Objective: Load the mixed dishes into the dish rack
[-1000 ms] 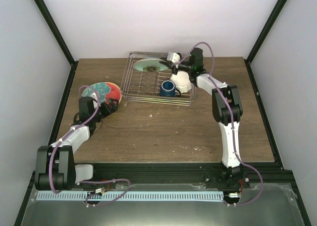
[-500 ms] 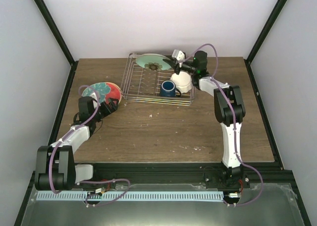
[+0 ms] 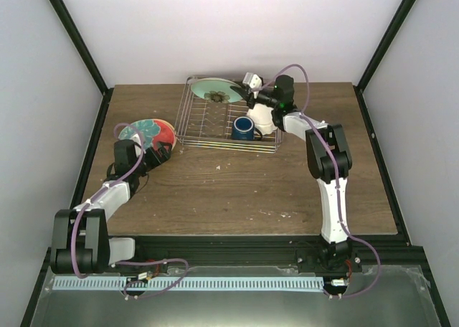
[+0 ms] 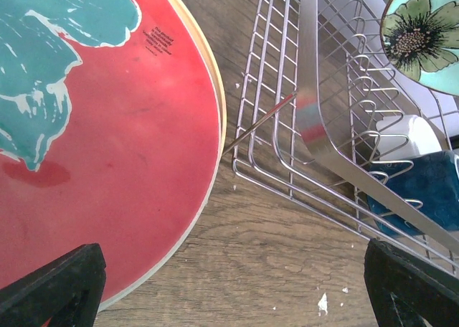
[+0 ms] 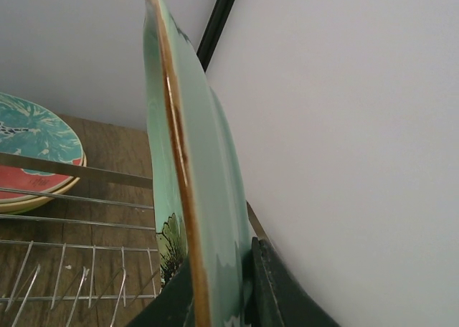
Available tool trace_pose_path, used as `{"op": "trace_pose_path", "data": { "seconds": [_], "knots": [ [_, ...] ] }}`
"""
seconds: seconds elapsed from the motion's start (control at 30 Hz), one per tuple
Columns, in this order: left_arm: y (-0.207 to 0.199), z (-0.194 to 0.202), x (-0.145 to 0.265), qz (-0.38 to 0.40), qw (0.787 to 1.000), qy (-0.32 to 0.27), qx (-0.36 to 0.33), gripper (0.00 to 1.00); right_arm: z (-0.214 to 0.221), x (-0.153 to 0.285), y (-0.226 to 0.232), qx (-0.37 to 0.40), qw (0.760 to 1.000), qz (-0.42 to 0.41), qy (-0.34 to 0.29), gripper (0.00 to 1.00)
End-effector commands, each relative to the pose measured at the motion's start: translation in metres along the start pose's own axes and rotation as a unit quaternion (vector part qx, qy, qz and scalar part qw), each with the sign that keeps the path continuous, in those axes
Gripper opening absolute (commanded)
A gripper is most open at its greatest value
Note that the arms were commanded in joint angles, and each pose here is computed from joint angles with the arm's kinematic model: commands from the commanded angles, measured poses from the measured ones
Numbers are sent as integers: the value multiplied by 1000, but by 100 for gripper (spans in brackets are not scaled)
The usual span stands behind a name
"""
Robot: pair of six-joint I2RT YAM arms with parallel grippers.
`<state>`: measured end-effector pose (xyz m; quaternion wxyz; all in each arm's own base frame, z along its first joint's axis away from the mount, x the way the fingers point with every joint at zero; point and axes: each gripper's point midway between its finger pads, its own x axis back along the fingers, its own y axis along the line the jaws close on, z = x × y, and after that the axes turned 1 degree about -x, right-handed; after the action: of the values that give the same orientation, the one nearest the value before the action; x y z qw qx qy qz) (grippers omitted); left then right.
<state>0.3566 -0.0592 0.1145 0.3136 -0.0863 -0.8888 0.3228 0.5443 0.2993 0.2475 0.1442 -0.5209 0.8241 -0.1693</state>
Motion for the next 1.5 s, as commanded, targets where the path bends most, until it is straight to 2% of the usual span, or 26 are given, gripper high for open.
{"op": "trace_pose_path", "data": {
  "seconds": [0.0,0.63,0.97,1.27,1.37,1.47],
  "knots": [
    [2,0,-2,4,1000,-2,-1,100,-50,-8,-25,77,995,42,-49,1],
    [2,2,-11,13,1000,7,4,100,-34,-13,-27,85,994,53,-35,1],
    [2,2,-13,14,1000,7,4,100,-22,-17,-16,78,996,24,-24,1],
    [2,3,-14,17,1000,11,4,100,5,-28,0,76,997,-6,12,1],
    [2,1,-13,15,1000,9,3,100,9,-29,2,73,997,-7,15,2],
    [2,1,-13,14,1000,8,3,100,11,-29,4,71,997,-8,17,9]
  ]
}}
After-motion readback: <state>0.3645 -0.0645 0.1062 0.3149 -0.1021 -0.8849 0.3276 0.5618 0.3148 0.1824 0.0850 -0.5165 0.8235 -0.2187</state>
